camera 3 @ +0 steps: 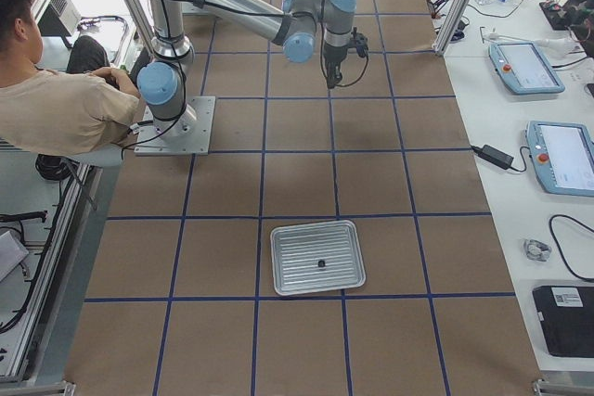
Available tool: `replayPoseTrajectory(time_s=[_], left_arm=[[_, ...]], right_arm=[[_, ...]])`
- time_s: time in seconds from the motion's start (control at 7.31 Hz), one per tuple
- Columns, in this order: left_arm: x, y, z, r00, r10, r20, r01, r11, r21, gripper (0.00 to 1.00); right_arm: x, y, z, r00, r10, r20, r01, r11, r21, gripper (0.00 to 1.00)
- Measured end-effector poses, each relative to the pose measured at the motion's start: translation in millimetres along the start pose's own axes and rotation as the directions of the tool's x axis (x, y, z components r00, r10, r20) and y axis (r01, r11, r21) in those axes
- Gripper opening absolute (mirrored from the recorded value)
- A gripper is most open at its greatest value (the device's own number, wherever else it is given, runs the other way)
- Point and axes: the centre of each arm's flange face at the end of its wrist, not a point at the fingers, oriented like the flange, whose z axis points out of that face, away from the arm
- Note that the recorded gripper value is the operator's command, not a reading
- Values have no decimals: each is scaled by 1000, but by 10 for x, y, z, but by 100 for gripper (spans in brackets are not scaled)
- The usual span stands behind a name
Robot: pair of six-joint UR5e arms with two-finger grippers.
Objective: Place bearing gear from tray to pile
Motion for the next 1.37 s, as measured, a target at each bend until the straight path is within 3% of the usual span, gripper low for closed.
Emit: replayPoseTrajectory(time_s=[0.27,0.68,0.82,0.96,1.1,1.37], left_arm=[[-2,-3,3,1000,-1,1,1,1000,0,100],[-2,-13,-1,1000,-1,1,1,1000,6,100],[-2,-15,6,1000,-1,1,1,1000,8,100],[-2,-27,7,1000,0,2,0,1000,10,100],[-2,-47,14,1000,1,4,-1,1000,10,100],[6,-95,27,1000,4,4,-4,1000,20,100]], right_arm=[[-1074,81,299,995,104,10,-104,995,9,6],[-2133,330,813,986,165,20,-165,986,-9,9],[-2310,397,863,985,169,42,-168,985,-24,24],[-2392,422,875,984,166,59,-165,986,-30,91],[-2422,424,888,985,162,66,-160,987,-31,100],[-2337,340,800,983,165,80,-164,986,-12,100]])
